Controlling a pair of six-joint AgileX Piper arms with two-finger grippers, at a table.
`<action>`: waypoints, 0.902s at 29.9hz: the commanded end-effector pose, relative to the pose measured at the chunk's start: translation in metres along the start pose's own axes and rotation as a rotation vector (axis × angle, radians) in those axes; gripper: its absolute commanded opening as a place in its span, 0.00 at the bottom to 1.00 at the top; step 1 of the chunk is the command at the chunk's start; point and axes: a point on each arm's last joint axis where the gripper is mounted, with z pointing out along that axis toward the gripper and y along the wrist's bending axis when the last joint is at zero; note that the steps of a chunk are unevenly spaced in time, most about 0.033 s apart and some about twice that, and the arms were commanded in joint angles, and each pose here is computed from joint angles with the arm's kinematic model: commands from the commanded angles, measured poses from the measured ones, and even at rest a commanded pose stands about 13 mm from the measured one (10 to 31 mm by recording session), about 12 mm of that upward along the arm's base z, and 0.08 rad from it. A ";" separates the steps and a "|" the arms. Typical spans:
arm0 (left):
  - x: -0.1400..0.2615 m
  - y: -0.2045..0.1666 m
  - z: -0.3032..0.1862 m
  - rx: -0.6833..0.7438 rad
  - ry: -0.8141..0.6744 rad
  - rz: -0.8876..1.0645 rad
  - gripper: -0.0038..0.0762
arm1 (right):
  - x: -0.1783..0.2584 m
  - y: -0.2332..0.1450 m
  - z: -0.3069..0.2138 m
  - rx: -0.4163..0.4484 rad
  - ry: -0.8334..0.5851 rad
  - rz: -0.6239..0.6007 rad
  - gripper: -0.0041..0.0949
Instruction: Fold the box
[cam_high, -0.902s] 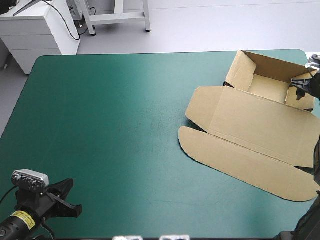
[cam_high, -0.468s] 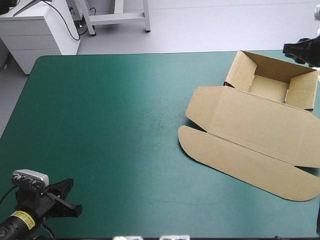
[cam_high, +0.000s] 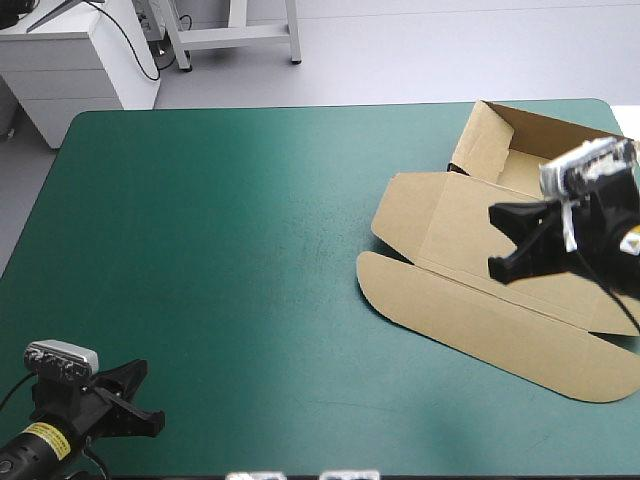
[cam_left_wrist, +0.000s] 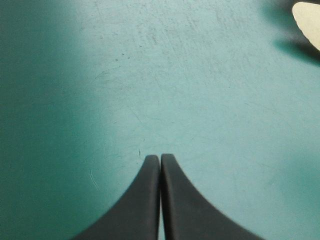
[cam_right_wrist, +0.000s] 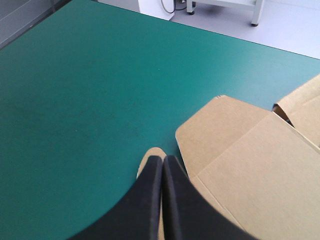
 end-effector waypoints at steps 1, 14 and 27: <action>-0.012 -0.003 -0.004 0.023 -0.071 -0.005 0.04 | 0.025 0.006 -0.018 0.129 -0.148 -0.042 0.02; -0.006 -0.012 -0.023 0.150 -0.175 0.137 0.04 | 0.139 0.023 -0.048 0.361 -0.291 -0.013 0.02; 0.019 -0.006 -0.056 0.172 -0.329 0.140 0.04 | 0.201 0.026 -0.038 0.393 -0.278 -0.002 0.02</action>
